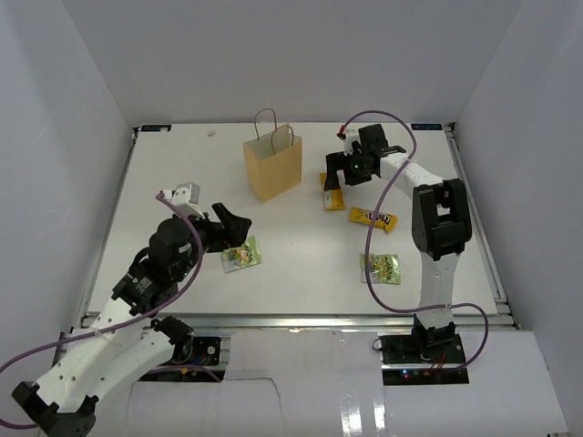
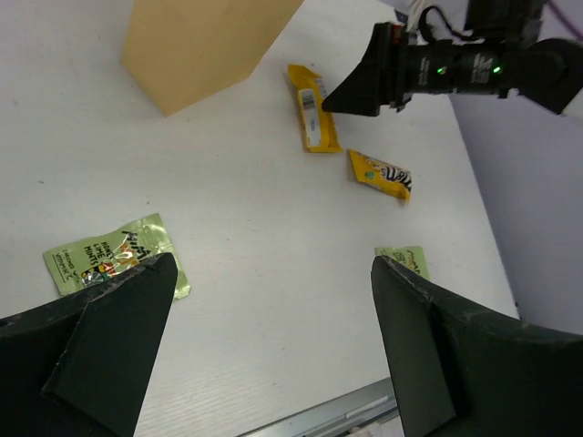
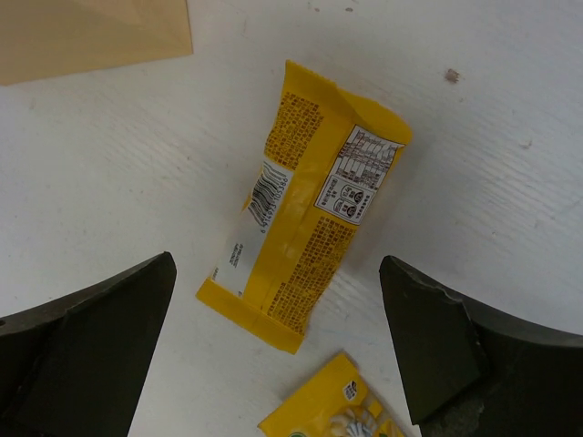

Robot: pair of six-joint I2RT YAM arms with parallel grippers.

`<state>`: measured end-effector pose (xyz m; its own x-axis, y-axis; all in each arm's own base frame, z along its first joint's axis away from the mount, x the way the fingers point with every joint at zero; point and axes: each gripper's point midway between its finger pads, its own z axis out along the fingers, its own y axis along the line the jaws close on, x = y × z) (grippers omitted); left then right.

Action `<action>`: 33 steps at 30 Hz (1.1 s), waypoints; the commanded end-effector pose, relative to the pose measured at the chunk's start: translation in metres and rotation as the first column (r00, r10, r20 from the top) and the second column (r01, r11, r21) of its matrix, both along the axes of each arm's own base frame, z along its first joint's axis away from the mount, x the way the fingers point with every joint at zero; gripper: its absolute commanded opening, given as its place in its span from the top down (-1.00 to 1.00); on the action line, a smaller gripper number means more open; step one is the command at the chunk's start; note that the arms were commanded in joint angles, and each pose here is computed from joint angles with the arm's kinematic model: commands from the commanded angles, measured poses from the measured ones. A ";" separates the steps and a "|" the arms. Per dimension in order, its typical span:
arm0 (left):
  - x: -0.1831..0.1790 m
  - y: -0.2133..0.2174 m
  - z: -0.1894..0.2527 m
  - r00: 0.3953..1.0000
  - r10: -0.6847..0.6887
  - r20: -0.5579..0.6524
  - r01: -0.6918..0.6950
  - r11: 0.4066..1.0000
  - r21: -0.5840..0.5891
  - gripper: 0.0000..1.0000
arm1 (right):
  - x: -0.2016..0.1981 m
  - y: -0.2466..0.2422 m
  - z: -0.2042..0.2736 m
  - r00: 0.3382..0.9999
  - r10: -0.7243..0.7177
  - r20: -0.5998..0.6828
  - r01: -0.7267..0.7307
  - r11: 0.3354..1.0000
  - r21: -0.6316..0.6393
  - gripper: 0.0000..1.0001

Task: Place the snacks into the paper bag

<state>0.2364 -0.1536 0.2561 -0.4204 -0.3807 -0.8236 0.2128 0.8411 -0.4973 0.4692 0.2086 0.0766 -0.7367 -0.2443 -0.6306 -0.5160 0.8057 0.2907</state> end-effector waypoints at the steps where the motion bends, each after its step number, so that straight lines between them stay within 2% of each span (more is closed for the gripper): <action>1: -0.012 0.004 0.012 0.999 0.026 -0.018 -0.028 0.993 -0.117 -0.96 | 0.016 0.011 0.008 0.996 0.063 0.060 -0.065 0.997 0.040 -0.99; 9: -0.015 0.004 0.002 0.996 0.042 -0.080 -0.053 0.988 -0.145 -0.96 | 0.028 -0.006 -0.006 0.999 0.004 0.054 -0.005 1.000 0.008 -1.00; 10: -0.015 0.004 0.002 0.996 0.043 -0.081 -0.055 0.988 -0.144 -0.96 | 0.027 -0.003 -0.011 0.999 0.002 0.036 -0.003 1.000 0.021 -0.90; 18: -0.009 0.004 0.004 0.994 0.061 -0.087 -0.071 0.989 -0.127 -0.96 | 0.023 0.004 -0.027 1.000 0.001 0.001 -0.001 0.998 0.067 -0.64; 27: -0.006 0.001 0.003 0.994 0.057 -0.092 -0.067 0.991 -0.117 -0.96 | 0.020 0.010 -0.037 0.999 -0.011 -0.043 0.016 0.994 0.108 -0.41; 33: -0.008 0.001 -0.005 0.992 0.059 -0.112 -0.072 0.990 -0.122 -0.96 | 0.014 0.002 -0.056 0.995 -0.039 -0.094 0.048 0.994 0.097 -0.08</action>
